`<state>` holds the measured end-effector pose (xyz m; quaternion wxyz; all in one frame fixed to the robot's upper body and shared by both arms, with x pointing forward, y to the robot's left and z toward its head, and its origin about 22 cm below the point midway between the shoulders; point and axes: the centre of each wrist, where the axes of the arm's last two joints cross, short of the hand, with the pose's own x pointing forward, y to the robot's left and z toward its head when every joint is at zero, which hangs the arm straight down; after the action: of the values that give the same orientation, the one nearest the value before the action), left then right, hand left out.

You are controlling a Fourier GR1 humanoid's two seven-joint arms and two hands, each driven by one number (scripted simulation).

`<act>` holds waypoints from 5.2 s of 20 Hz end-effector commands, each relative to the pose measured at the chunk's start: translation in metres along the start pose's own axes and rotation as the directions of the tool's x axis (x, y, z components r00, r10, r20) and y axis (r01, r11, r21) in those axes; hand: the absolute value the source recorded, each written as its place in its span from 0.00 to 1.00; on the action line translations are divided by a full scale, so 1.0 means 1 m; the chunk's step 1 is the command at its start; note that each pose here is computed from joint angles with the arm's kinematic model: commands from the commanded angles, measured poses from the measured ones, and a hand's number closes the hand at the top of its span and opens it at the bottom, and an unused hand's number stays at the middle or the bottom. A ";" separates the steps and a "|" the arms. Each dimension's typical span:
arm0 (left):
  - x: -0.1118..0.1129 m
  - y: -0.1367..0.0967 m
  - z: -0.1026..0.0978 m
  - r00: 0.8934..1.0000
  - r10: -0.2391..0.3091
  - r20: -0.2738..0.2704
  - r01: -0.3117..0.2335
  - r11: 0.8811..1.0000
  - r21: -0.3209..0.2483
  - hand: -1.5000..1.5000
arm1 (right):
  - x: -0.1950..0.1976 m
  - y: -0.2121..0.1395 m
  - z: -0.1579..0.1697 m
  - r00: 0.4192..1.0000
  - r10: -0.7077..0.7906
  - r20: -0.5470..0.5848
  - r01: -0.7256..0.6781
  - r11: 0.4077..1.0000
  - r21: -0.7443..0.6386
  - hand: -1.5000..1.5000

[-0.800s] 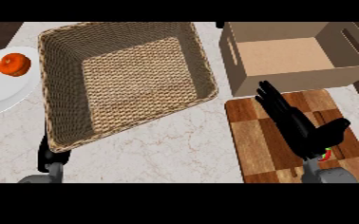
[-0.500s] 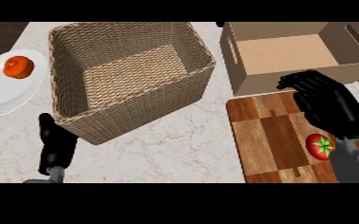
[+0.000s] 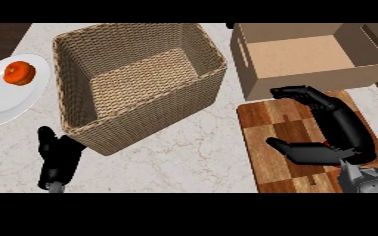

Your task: Pick the tomato from the cutting board and place it in the basket

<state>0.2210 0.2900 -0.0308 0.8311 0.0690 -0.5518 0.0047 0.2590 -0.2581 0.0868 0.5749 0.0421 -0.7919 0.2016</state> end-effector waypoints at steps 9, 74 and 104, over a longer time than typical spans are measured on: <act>-0.029 0.012 0.017 0.988 -0.033 -0.152 0.036 0.999 0.013 0.50 | 0.124 -0.098 0.000 0.580 0.762 -0.290 -0.784 0.619 0.059 0.00; -0.034 0.001 0.012 0.986 -0.051 -0.159 0.047 0.998 -0.030 0.50 | 0.021 -0.089 0.060 0.427 0.810 -0.402 -0.625 0.585 0.517 0.00; -0.044 0.013 0.028 0.987 -0.039 -0.159 0.034 0.999 -0.028 0.50 | -0.025 -0.075 0.065 0.322 0.862 -0.390 -0.598 0.505 0.623 1.00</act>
<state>0.2099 0.2932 -0.0306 0.8338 0.0714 -0.5474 -0.0101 0.2303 -0.3514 0.0581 0.6417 -0.2981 -0.4053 0.5789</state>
